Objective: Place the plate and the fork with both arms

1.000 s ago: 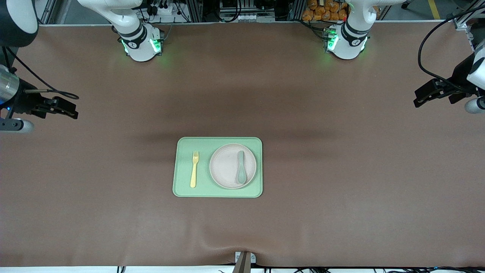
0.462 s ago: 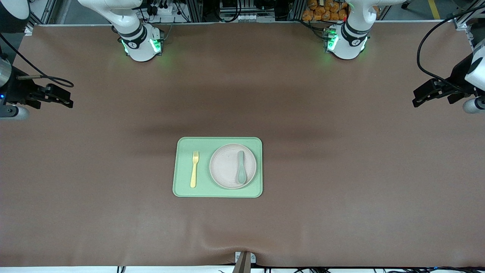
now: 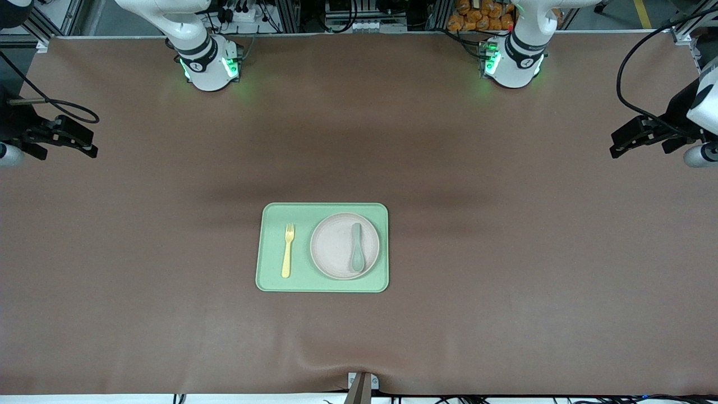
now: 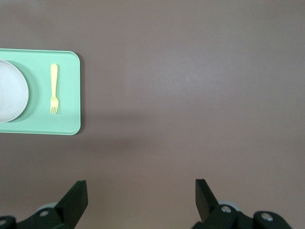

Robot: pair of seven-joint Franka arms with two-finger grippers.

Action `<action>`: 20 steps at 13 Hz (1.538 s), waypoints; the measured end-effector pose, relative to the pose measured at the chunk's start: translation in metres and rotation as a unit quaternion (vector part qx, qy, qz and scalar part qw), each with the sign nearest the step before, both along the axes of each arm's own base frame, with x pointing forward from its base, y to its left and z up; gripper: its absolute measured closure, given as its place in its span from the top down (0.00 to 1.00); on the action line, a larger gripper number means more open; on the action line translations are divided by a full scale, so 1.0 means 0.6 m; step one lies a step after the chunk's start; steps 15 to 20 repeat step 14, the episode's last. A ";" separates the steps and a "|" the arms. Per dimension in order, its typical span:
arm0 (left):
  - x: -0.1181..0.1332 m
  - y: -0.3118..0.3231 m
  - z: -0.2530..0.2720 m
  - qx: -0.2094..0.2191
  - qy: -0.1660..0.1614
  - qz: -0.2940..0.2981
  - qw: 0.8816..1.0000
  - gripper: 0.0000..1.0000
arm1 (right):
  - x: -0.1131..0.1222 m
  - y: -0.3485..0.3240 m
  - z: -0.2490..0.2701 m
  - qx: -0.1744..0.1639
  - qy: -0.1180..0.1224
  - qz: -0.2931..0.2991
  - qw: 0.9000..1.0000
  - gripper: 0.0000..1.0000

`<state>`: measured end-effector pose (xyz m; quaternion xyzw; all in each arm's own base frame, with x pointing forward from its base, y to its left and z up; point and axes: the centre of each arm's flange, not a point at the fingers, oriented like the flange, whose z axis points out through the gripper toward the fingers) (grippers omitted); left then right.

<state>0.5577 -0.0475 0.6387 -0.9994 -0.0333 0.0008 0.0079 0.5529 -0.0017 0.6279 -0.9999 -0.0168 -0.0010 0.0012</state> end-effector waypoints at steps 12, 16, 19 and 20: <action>-0.009 -0.024 0.018 -0.001 0.002 -0.013 1.000 1.00 | 0.004 -0.002 0.006 0.000 -0.006 0.002 1.000 1.00; -0.009 -0.023 0.018 -0.001 0.002 -0.013 1.000 1.00 | 0.004 -0.002 0.006 0.000 -0.006 0.002 1.000 1.00; -0.009 -0.023 0.018 -0.001 0.002 -0.013 1.000 1.00 | 0.004 -0.002 0.006 0.000 -0.006 0.002 1.000 1.00; -0.009 -0.023 0.018 -0.001 0.002 -0.013 1.000 1.00 | 0.004 -0.002 0.006 0.000 -0.006 0.002 1.000 1.00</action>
